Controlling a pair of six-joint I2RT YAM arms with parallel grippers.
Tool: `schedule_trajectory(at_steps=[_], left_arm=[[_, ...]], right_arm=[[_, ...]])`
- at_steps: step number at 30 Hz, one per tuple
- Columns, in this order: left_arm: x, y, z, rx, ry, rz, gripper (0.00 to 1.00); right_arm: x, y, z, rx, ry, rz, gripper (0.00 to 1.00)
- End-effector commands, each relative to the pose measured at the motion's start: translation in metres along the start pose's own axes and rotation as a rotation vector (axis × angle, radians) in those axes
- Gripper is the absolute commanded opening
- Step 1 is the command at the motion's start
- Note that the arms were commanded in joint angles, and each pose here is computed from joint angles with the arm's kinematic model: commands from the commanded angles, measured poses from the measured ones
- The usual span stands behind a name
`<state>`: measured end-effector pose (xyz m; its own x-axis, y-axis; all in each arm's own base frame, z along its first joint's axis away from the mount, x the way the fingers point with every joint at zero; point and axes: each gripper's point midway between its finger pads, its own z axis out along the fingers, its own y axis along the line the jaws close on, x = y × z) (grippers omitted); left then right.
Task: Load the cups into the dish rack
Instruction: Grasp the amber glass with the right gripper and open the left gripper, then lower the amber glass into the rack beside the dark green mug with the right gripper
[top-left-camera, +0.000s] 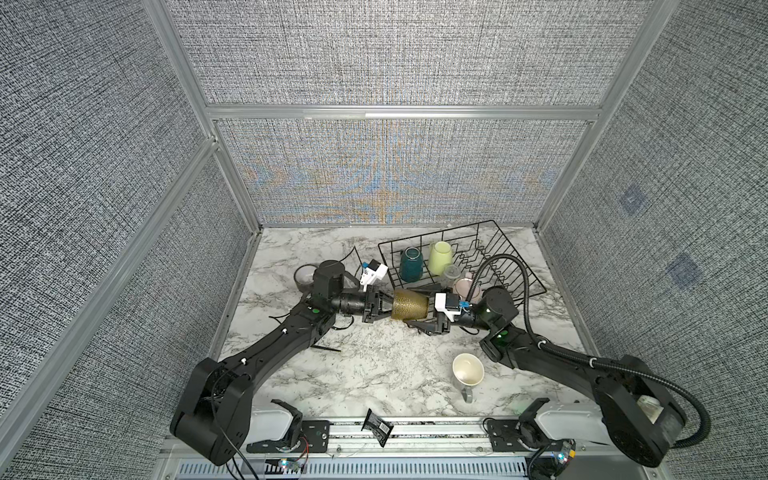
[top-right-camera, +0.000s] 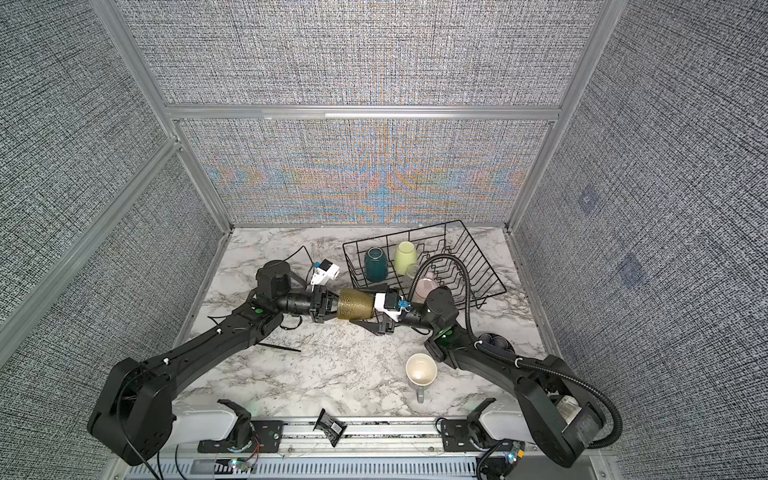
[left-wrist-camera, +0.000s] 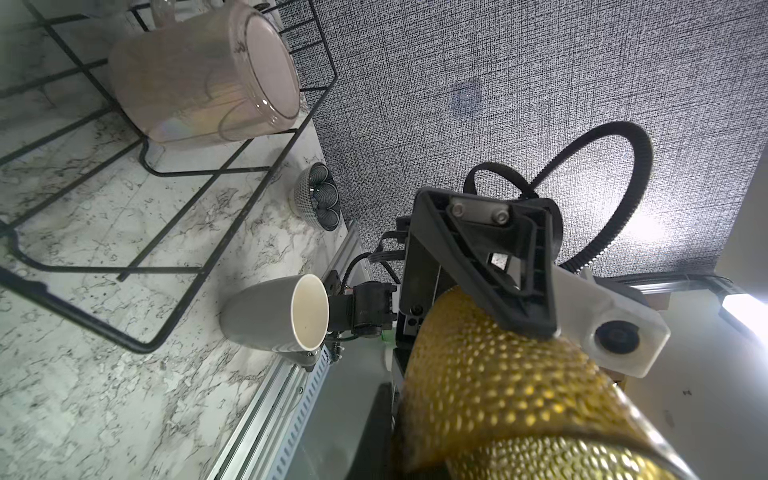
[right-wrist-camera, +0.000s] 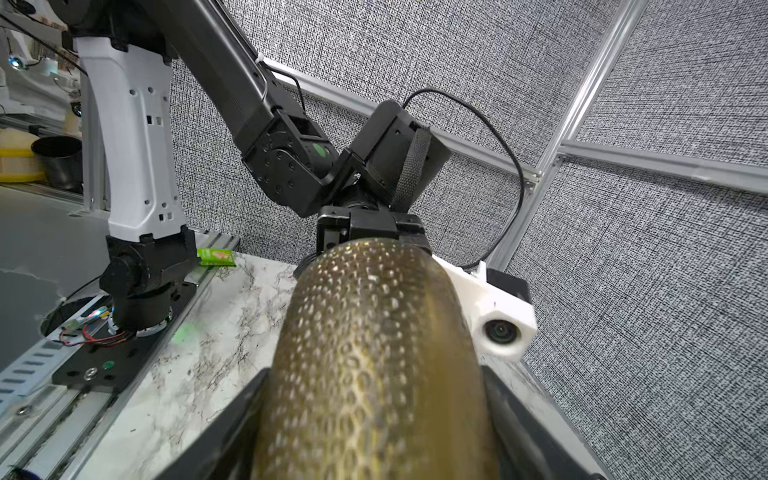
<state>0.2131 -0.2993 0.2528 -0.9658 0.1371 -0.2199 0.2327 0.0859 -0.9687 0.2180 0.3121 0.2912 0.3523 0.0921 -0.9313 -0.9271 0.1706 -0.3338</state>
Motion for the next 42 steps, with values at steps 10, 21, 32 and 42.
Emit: schedule_trajectory(at_steps=[10,21,32,42], left_arm=[[-0.011,0.011,-0.019,-0.132,-0.057,0.046,0.63],[-0.029,0.061,-0.074,-0.319,-0.27,-0.055,0.74],[-0.019,0.097,-0.081,-0.421,-0.307,-0.126,0.73],[-0.012,0.099,-0.09,-0.49,-0.331,-0.114,0.72]], right_arm=[[0.017,-0.025,-0.011,0.036,0.196,0.113,0.65],[0.074,-0.062,-0.046,0.207,0.699,0.368,0.65],[0.122,-0.096,-0.075,0.462,1.117,0.649,0.64],[0.155,-0.102,-0.065,0.526,1.323,0.61,0.64]])
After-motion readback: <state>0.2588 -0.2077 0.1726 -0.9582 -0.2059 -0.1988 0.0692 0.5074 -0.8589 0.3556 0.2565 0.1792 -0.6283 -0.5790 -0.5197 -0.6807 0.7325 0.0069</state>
